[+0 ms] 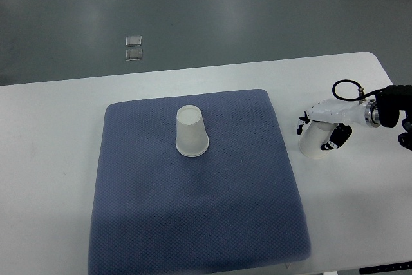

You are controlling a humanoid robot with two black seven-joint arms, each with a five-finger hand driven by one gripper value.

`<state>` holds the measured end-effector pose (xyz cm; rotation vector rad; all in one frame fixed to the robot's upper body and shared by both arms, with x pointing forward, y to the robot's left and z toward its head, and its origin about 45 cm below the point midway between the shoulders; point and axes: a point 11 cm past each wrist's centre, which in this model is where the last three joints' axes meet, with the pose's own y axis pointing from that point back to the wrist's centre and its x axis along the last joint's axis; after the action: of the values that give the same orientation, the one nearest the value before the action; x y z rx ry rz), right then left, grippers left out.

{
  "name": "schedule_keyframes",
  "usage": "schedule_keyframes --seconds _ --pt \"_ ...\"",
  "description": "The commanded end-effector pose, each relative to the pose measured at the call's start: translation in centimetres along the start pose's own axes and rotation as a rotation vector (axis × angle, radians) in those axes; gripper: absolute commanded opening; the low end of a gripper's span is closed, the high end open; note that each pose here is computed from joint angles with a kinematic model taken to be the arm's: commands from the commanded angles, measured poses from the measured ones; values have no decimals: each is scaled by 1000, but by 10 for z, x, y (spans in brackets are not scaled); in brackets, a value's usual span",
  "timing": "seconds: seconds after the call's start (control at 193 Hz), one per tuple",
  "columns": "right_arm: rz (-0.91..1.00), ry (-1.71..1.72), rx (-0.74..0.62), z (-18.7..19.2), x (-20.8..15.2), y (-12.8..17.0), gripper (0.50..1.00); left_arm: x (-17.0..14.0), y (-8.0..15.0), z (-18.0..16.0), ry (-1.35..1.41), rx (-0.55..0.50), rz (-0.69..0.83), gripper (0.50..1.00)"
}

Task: Stack paper cups
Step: 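Close the right hand fingers around the white paper cup, then lift the held cup and carry it over the cup on the pad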

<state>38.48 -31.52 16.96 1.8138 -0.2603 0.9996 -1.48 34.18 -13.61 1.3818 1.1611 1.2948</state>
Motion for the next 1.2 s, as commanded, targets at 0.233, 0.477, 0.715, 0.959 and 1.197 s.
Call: schedule_keyframes --seconds 0.233,0.477,0.715,0.959,1.197 --pt "-11 -4 -9 2 0 1 660 0 0 0 -1 0 0 1000" --pt "-8 -3 -11 2 2 1 650 0 0 0 -1 0 0 1000" --pt "4 -2 -9 2 7 2 650 0 0 0 0 0 2 1000" --pt "38 26 -13 2 33 8 652 0 0 0 -1 0 0 1000" --pt "82 68 8 -10 80 14 654 0 0 0 -1 0 0 1000"
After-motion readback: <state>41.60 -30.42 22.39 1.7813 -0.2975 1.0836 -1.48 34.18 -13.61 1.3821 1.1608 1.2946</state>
